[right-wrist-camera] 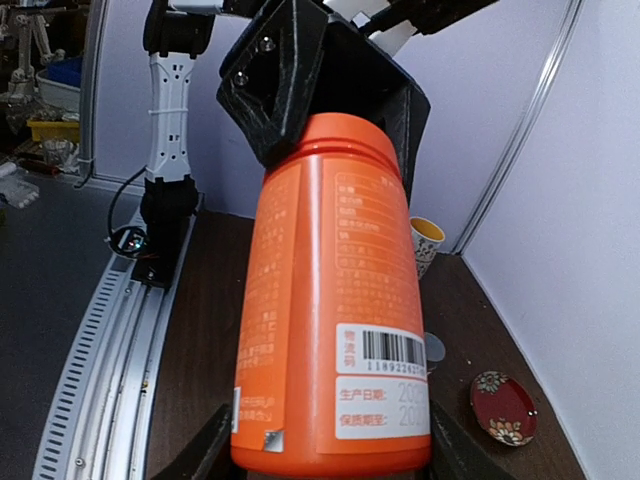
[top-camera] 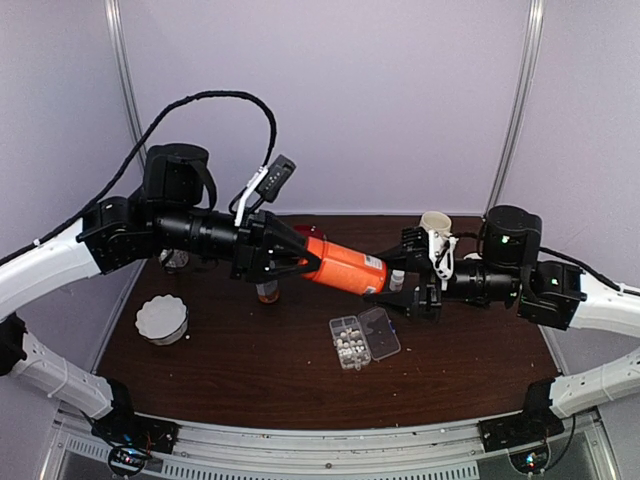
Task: Sort the pills into containers
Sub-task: Screw the lid of the pill bottle onto the pill bottle.
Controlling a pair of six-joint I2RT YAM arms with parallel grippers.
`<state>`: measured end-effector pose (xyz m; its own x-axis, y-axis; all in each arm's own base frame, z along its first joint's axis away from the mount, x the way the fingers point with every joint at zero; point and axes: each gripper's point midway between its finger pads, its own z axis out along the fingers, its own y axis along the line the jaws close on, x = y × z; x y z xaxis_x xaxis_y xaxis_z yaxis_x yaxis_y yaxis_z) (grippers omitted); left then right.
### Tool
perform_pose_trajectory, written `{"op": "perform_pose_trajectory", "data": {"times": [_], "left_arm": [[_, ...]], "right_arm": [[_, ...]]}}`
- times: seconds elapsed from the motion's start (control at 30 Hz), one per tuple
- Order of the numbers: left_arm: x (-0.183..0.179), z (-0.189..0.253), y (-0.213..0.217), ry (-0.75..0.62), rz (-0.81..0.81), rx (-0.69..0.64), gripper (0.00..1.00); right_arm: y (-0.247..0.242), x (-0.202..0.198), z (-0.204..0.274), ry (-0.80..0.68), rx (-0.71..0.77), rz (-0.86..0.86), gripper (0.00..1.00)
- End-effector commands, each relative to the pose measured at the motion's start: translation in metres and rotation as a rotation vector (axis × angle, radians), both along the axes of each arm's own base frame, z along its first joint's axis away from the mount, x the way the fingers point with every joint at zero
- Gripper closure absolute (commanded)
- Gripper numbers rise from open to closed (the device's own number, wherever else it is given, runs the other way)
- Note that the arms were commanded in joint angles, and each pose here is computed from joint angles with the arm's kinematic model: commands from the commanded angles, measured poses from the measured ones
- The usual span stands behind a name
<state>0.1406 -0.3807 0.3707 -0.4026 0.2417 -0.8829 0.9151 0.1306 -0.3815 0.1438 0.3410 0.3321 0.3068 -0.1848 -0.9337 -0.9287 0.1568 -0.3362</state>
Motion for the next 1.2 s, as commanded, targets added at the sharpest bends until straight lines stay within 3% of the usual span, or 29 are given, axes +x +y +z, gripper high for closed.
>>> {"op": "perform_pose_trajectory", "data": {"times": [0.0, 0.1, 0.27, 0.4, 0.67, 0.8, 0.83, 0.87, 0.9, 0.93, 1.17], "left_arm": [[-0.045, 0.011, -0.003, -0.473, -0.356, -0.139, 1.0], [-0.068, -0.001, 0.011, -0.836, -0.577, -0.157, 1.0], [-0.053, -0.007, 0.016, -1.223, -0.626, -0.068, 1.0], [-0.051, -0.029, 0.023, -1.61, -0.754, -0.035, 1.0], [-0.019, -0.042, 0.018, -2.061, -0.712, 0.125, 1.0], [-0.012, -0.043, 0.017, -2.117, -0.644, 0.15, 1.0], [-0.012, -0.043, 0.017, -2.096, -0.631, 0.15, 0.88], [-0.012, -0.042, 0.018, -2.057, -0.616, 0.146, 0.69], [-0.014, -0.042, 0.018, -2.008, -0.601, 0.137, 0.26], [-0.017, -0.043, 0.019, -1.976, -0.598, 0.123, 0.05], [-0.024, -0.023, 0.023, -1.695, -0.399, 0.014, 0.03]], "right_arm": [[0.005, -0.031, 0.042, 0.128, 0.131, 0.191, 1.0], [0.006, -0.04, 0.046, 0.22, 0.131, 0.251, 1.0], [0.007, -0.039, 0.045, 0.381, 0.136, 0.248, 1.0], [0.006, -0.041, 0.049, 0.513, 0.192, 0.279, 1.0], [0.003, -0.037, 0.058, 0.733, 0.283, 0.314, 1.0], [0.006, -0.031, 0.044, 0.754, 0.247, 0.276, 1.0], [0.006, -0.03, 0.039, 0.751, 0.229, 0.261, 1.0], [0.006, -0.029, 0.035, 0.739, 0.215, 0.249, 1.0], [0.005, -0.027, 0.032, 0.729, 0.203, 0.237, 1.0], [0.005, -0.026, 0.03, 0.721, 0.195, 0.229, 1.0], [0.001, -0.018, 0.011, 0.64, 0.105, 0.158, 1.0]]}}
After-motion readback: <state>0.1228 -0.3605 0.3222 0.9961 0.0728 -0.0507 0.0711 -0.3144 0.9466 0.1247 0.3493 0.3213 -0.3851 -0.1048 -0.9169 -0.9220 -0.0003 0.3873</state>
